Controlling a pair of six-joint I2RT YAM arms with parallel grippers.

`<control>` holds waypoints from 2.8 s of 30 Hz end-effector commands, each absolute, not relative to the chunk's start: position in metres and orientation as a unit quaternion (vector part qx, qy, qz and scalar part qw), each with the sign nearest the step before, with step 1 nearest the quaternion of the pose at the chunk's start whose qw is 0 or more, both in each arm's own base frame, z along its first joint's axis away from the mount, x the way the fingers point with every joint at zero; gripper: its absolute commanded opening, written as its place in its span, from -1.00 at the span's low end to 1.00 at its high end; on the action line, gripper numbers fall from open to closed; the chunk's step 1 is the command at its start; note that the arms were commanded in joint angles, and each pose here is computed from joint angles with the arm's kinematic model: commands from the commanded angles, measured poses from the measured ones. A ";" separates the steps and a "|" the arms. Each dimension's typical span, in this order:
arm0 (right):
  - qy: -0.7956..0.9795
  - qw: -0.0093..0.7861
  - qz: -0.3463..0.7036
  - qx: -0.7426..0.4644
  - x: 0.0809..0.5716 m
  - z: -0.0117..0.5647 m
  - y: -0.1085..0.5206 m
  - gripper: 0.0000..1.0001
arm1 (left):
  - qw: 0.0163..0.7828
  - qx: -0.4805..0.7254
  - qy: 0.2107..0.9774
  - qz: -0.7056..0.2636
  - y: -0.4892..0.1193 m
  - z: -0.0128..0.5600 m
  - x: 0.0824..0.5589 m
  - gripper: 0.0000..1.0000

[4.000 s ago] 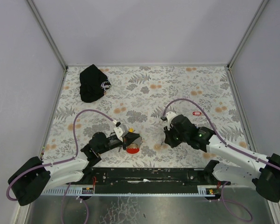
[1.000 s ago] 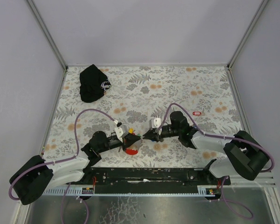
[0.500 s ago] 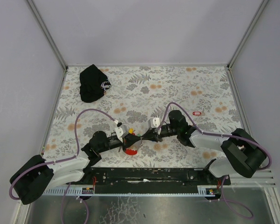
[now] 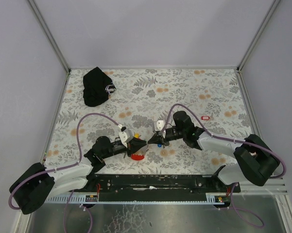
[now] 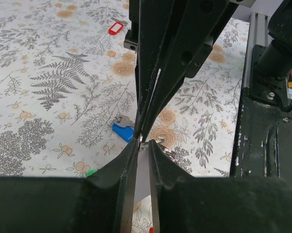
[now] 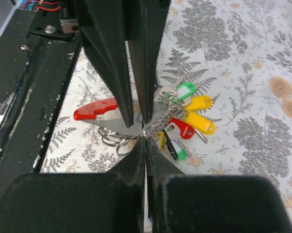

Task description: Put the keys on the keyring

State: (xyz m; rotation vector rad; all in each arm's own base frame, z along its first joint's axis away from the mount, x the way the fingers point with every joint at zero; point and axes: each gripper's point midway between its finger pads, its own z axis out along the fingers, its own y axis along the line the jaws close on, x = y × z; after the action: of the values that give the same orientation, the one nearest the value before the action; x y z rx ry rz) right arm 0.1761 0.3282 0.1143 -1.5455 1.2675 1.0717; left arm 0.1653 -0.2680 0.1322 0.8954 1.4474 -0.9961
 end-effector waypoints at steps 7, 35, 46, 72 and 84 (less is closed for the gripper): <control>0.536 0.423 0.340 -0.647 0.194 0.136 0.319 -1.00 | 0.585 0.356 0.611 -0.396 -0.262 0.145 0.181 -0.44; 0.587 0.342 0.299 -0.671 0.177 0.142 0.323 -1.00 | 0.538 0.432 0.596 -0.412 -0.284 0.134 0.172 -0.64; 0.602 0.314 0.291 -0.673 0.171 0.141 0.325 -1.00 | 0.534 0.438 0.589 -0.419 -0.286 0.135 0.169 -0.78; 0.631 0.293 0.291 -0.657 0.165 0.147 0.329 -0.81 | 0.530 0.436 0.585 -0.431 -0.288 0.134 0.165 -1.00; 0.739 0.389 0.224 -0.503 0.199 0.175 0.300 -0.27 | 0.564 0.392 0.590 -0.424 -0.276 0.139 0.170 -1.00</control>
State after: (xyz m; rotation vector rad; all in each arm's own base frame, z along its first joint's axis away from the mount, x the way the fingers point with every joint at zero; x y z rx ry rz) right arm 0.1783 0.3072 0.1587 -1.5366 1.7854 0.6574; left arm 0.1634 -0.2778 0.1193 0.9980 1.4643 -1.0161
